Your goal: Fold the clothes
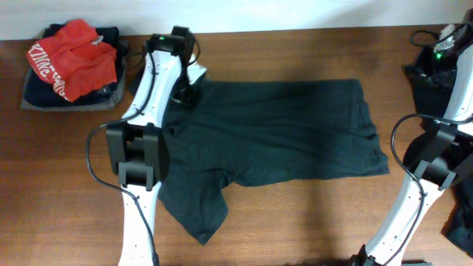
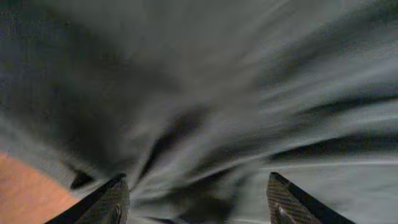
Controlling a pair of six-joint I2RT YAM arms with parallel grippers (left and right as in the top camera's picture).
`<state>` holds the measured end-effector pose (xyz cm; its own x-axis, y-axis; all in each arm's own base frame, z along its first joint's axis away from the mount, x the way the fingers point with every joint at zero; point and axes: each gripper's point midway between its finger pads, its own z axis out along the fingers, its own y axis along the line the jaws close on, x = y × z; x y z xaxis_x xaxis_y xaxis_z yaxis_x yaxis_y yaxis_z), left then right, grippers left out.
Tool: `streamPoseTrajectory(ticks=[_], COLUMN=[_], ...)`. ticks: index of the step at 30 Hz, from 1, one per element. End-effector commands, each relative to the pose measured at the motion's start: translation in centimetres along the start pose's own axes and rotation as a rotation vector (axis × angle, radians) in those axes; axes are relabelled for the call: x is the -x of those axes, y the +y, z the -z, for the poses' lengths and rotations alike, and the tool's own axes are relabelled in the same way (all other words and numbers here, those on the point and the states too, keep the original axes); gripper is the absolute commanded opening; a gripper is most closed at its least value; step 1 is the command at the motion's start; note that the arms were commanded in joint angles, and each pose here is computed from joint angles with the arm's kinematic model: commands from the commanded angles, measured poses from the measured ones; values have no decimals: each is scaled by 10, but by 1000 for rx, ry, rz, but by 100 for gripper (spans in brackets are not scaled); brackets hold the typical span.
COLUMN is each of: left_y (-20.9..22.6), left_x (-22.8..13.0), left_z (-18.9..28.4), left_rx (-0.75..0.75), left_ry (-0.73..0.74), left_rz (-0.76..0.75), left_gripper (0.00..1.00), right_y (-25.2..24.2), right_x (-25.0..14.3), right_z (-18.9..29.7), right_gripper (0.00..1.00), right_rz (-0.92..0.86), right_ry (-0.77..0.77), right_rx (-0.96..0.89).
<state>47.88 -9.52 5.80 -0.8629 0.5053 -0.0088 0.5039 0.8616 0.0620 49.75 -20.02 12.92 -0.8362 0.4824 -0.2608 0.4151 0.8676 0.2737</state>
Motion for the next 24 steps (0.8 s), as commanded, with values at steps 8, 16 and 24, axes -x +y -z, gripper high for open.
streamPoseTrajectory(ticks=[8,16,24], left_y=[-42,-42,-42], left_x=[38,38,38], left_z=[32,32,32], left_rx=[-132,-133,-133], left_ry=[-157,-156,-157], left_rz=[107,108,108], left_gripper=[99,99,99], right_y=[107,108,85], right_x=[-61,-102,-107], right_z=[-58,-121,-137], right_gripper=[4,4,4], right_rz=[296,320,319], right_ry=[191,268,269], right_rx=[88,-96,-197])
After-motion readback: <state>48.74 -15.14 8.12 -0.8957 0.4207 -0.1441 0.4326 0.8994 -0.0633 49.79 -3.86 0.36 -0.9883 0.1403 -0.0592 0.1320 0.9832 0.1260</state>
